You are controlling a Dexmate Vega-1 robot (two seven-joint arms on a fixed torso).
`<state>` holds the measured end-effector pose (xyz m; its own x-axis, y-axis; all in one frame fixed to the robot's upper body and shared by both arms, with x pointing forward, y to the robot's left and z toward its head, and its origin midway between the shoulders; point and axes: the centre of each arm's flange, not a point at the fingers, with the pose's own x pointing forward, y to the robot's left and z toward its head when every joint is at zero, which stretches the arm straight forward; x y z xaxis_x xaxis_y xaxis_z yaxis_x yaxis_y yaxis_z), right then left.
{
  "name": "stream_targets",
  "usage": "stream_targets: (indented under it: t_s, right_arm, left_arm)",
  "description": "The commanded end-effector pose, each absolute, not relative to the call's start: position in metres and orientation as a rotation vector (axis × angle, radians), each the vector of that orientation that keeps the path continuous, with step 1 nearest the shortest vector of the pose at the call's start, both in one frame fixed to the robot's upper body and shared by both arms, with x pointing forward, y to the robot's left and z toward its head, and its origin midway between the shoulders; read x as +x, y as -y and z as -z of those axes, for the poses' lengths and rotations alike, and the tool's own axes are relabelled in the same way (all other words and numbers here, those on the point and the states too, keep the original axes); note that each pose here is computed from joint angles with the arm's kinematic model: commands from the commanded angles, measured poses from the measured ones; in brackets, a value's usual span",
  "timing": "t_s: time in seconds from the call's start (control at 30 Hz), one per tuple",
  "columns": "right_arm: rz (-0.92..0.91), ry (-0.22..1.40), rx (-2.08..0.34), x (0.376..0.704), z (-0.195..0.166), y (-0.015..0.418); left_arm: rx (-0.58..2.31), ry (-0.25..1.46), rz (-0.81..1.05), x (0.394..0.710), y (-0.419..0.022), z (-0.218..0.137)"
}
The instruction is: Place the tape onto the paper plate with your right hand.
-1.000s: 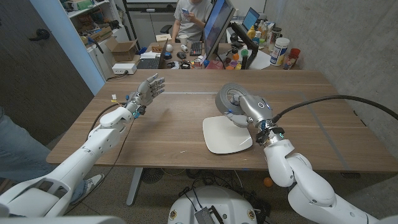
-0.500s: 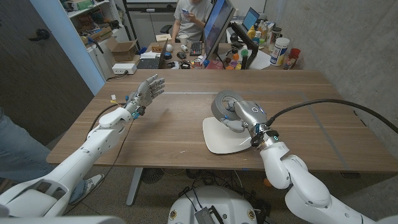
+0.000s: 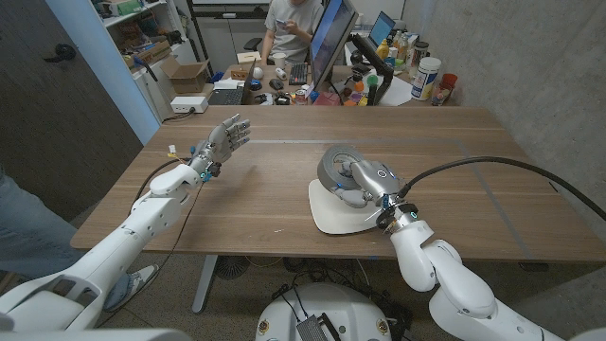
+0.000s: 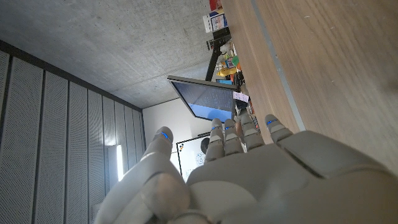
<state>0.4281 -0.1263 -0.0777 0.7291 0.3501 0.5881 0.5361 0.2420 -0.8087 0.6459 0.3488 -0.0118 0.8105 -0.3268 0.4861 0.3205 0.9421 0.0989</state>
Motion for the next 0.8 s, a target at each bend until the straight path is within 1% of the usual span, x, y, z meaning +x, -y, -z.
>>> stream_targets:
  t_s: [0.03, 0.8]
  right_arm:
    - [0.123, 0.808, -1.408, 0.433, 0.092, 0.12]
    - [0.103, 0.72, -1.526, 0.46, 0.125, 0.119]
  left_arm:
    - [0.022, 0.521, 0.342, 0.642, -0.35, 0.012]
    - [0.029, 0.518, 0.331, 0.633, -0.352, 0.016]
